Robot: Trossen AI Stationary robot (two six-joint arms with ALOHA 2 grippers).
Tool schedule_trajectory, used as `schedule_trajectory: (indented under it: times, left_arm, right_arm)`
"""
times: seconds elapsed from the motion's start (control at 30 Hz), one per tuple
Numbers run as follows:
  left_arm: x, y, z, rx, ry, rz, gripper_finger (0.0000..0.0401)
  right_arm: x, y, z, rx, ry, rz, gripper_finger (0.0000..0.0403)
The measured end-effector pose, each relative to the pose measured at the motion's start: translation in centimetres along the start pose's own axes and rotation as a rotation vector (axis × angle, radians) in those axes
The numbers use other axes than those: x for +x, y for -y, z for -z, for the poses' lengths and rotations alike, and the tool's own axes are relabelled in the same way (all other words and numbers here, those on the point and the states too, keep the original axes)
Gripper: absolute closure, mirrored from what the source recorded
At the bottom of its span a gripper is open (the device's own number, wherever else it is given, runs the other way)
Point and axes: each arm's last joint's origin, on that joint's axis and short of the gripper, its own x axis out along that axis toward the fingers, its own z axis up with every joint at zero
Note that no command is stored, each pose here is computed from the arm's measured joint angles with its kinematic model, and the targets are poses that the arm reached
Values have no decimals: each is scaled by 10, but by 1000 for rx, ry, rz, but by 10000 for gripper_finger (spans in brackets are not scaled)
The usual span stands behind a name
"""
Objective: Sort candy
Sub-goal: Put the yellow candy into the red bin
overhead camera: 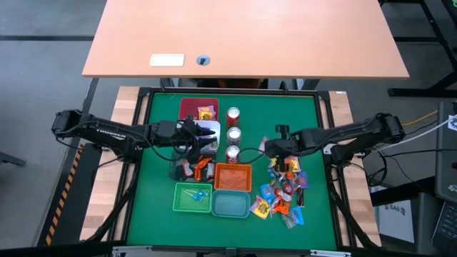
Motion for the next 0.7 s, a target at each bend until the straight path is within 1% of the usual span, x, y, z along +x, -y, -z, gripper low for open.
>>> schedule_trajectory:
  times: [0.1, 0.17, 0.27, 0.43, 0.57, 0.7]
  left_arm:
    - [0, 0, -2, -75, 16, 3, 277]
    - [0, 0, -3, -122, 25, 6, 277]
    - [0, 1, -4, -181, 39, 12, 277]
    - [0, 1, -4, -211, 43, 13, 277]
    - [-1, 2, -10, -250, 97, 34, 277]
    - [-2, 7, -15, -263, 152, 68, 277]
  right_arm:
    - [-10, 6, -15, -59, 100, 107, 399]
    - [-14, 9, -25, -98, 177, 158, 399]
    - [-19, 10, -39, -161, 309, 198, 399]
    - [-29, 13, -62, -238, 518, 274, 398]
    - [-31, 13, -72, -262, 618, 302, 398]
    - [-24, 10, -80, -266, 642, 307, 398]
